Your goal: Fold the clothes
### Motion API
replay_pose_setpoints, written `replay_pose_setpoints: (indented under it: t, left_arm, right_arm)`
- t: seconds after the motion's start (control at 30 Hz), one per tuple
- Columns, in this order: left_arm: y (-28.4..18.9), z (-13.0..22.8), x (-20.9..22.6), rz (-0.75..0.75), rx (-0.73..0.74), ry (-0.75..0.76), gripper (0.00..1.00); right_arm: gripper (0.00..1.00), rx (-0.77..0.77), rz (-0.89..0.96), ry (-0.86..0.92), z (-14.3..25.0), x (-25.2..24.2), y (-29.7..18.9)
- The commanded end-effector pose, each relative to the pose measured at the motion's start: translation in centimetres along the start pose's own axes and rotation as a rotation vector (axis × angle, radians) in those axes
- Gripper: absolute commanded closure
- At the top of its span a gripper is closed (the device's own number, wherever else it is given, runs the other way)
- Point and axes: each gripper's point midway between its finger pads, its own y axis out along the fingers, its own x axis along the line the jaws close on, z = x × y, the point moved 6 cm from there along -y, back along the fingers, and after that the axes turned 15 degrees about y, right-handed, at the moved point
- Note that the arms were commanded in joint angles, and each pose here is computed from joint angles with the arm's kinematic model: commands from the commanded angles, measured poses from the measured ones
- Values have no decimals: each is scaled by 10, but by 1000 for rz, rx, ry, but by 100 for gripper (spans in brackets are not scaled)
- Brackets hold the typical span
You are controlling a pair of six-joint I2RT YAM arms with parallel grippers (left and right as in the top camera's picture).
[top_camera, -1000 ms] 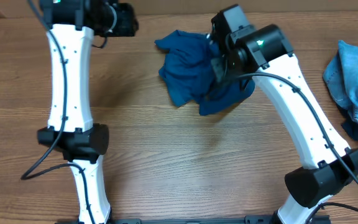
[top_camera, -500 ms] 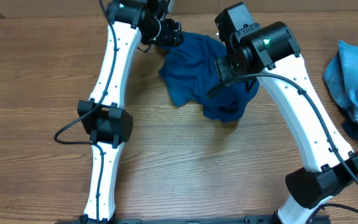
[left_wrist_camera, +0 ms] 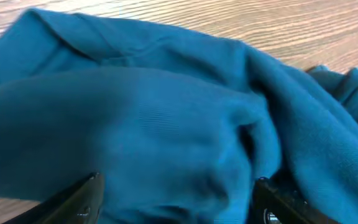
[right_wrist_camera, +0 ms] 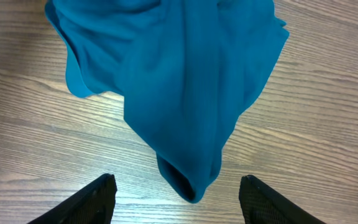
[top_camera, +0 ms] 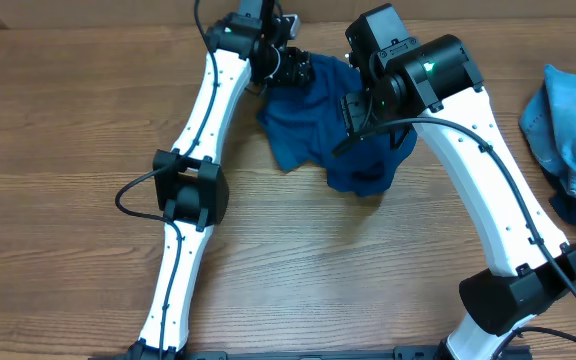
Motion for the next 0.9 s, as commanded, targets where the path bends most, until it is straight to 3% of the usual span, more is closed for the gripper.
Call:
replay_pose_setpoints:
  t: [0.0,0.2,0.5,0.73,0.87]
  left_arm:
    - [5,0,-9,-42,15,7,22]
    - [9,8,-3,-122,59,-5,36]
    - [20,18,11,-205,98,6,39]
    - [34,31,14,-201,152,15,84]
    - [28,29,13,-202,147,14,96]
  right_arm:
    - [33,-46,-31,17,-3,-1,-16]
    - [34,-40,-29,17,-2,-1,-16]
    - [36,-14,-62,14,2,2,-16]
    - [37,-8,-59,14,3,2,-16]
    - [37,-10,-59,13,2,2,-16]
